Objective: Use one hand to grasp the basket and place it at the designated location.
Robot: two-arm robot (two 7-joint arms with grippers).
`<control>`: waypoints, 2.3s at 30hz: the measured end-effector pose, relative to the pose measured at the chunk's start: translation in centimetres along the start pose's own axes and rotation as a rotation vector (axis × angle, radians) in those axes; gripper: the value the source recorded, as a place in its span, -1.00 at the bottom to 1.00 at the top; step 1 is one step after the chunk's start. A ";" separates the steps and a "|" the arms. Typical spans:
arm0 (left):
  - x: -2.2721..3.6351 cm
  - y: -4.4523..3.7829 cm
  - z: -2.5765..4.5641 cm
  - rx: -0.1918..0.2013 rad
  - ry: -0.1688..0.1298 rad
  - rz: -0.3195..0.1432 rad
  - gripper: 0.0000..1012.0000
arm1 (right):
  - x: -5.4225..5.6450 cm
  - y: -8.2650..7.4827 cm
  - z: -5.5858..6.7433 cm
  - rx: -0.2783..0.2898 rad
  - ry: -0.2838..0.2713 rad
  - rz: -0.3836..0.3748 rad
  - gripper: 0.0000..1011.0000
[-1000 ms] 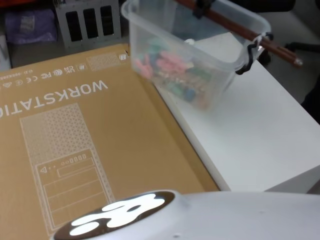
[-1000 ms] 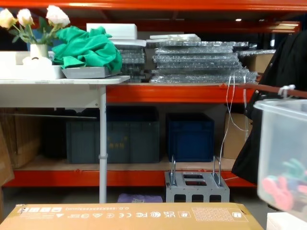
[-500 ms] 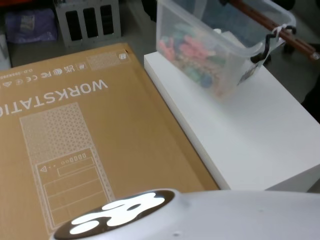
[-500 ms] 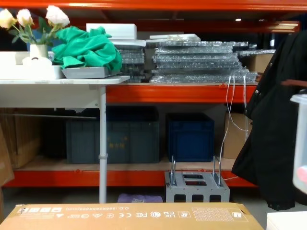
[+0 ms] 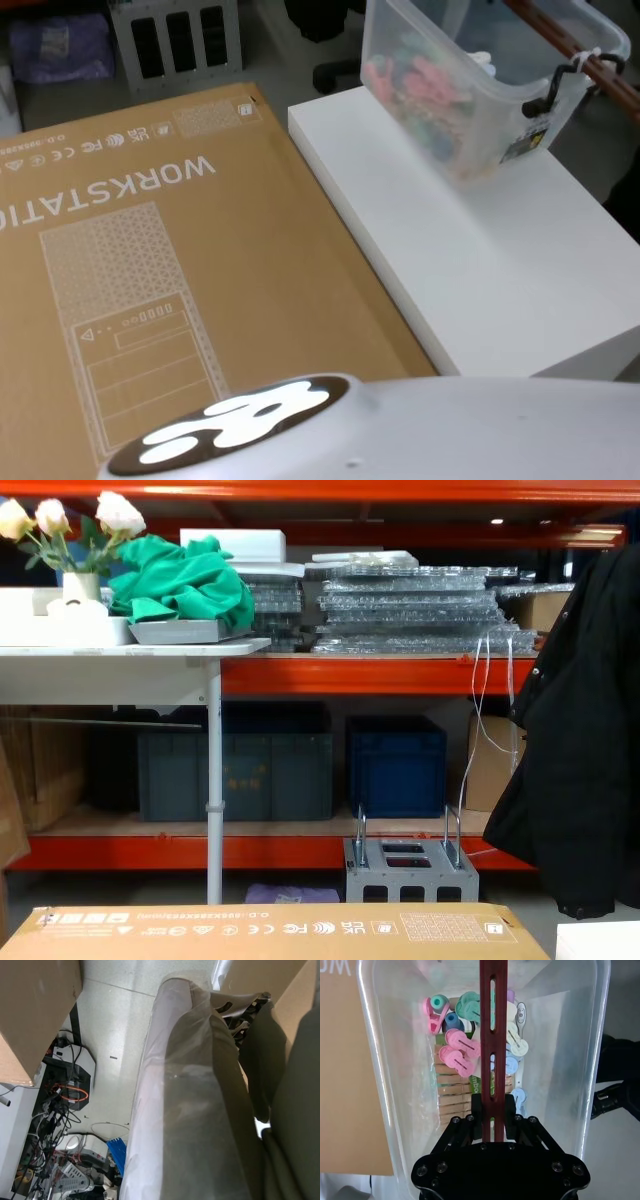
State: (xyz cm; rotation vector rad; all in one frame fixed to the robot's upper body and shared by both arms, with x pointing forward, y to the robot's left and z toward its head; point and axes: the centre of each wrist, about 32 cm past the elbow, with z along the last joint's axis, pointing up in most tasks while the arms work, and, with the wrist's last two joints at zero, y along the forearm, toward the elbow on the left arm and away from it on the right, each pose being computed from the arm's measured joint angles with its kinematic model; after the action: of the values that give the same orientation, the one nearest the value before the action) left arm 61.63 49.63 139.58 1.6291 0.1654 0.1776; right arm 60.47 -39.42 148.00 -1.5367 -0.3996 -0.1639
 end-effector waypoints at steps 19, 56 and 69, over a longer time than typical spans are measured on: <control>0.00 0.00 0.00 0.000 0.000 0.000 -1.00 | -2.0 4.2 -1.9 -0.026 0.094 0.053 -0.53; 0.00 0.00 0.00 0.000 0.000 0.000 -1.00 | -3.7 7.5 -2.2 0.041 0.060 0.090 -0.22; 0.00 0.00 0.00 0.000 0.000 0.000 -1.00 | -4.2 4.4 -3.4 0.066 0.078 0.024 0.63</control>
State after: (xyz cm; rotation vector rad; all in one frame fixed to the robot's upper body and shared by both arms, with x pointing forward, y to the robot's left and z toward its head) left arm 61.63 49.63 139.58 1.6292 0.1654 0.1777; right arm 58.61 -43.19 142.39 -1.4646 -0.3214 -0.1894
